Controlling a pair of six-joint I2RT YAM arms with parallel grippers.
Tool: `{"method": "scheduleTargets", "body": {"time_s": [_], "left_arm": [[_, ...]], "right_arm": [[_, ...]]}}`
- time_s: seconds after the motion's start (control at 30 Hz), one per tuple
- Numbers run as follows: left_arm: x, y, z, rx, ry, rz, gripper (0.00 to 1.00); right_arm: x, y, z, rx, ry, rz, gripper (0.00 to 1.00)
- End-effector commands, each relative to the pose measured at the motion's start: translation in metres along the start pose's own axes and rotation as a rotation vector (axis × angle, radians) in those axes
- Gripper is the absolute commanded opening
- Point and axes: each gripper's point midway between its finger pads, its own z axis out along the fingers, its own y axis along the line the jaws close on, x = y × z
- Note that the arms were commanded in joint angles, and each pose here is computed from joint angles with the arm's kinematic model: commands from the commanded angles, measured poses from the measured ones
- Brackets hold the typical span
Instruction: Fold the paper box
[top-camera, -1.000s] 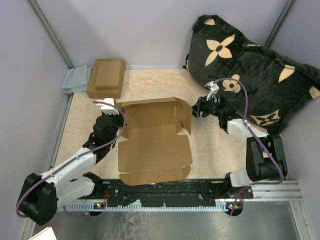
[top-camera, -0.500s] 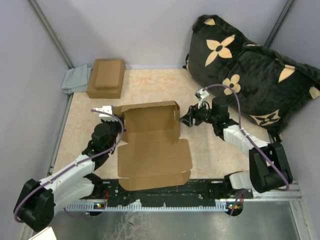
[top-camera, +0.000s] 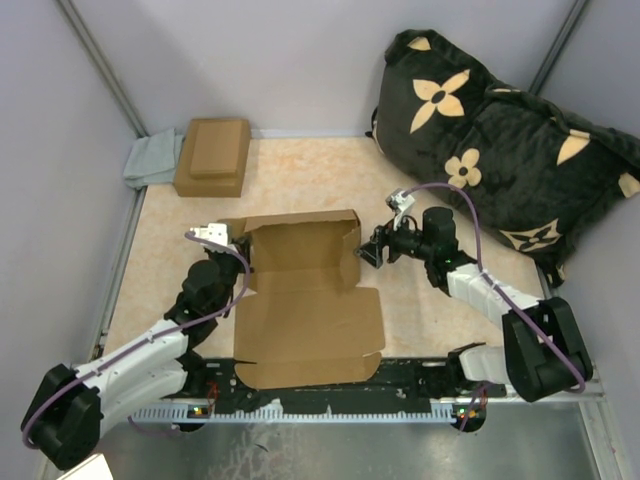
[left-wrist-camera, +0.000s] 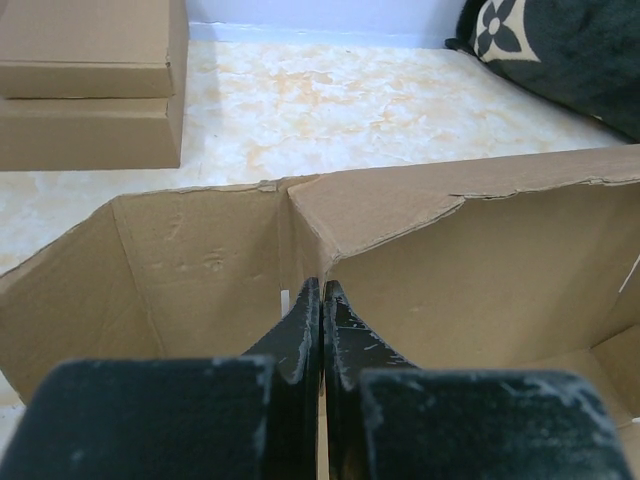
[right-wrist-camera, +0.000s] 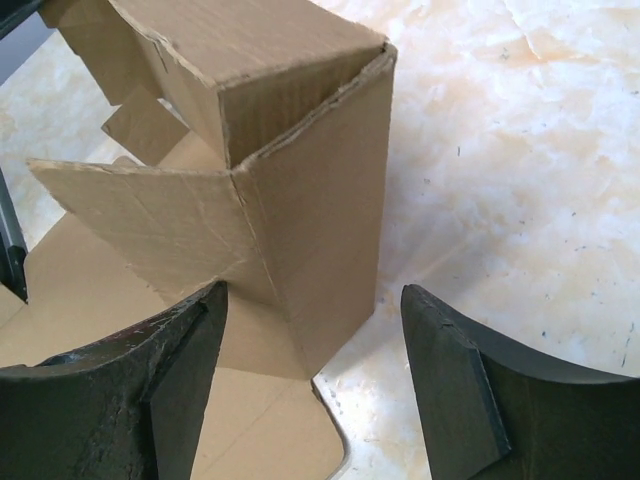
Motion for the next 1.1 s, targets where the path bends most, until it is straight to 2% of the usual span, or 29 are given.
{"method": "scheduleTargets", "body": {"time_s": [0.0, 0.2, 0.3, 0.43, 0.63, 0.7, 0.87, 1.07], "left_arm": [[-0.003, -0.004, -0.004, 0.017, -0.026, 0.026, 0.0], [-0.012, -0.009, -0.008, 0.035, -0.059, 0.026, 0.0], [-0.012, -0.01, -0.01, 0.038, -0.063, 0.031, 0.0], [-0.012, -0.012, -0.011, 0.047, -0.067, 0.033, 0.0], [-0.015, -0.013, -0.014, 0.045, -0.074, 0.037, 0.0], [-0.017, -0.014, -0.014, 0.048, -0.077, 0.034, 0.0], [-0.017, -0.015, -0.015, 0.053, -0.08, 0.035, 0.0], [-0.016, -0.021, -0.013, 0.08, -0.076, 0.041, 0.0]], "right_arm": [[-0.044, 0.018, -0.003, -0.038, -0.114, -0.124, 0.71], [-0.037, 0.029, 0.007, 0.039, -0.05, -0.152, 0.72], [-0.029, 0.028, 0.015, 0.123, -0.011, -0.148, 0.71], [-0.019, 0.009, 0.021, 0.3, 0.042, -0.116, 0.65], [-0.007, -0.006, 0.016, 0.484, 0.046, -0.031, 0.62], [-0.007, -0.005, 0.013, 0.49, 0.032, -0.013, 0.63], [-0.02, 0.019, 0.013, 0.344, -0.065, -0.075, 0.7], [-0.022, 0.027, 0.017, 0.282, -0.06, -0.153, 0.73]]}}
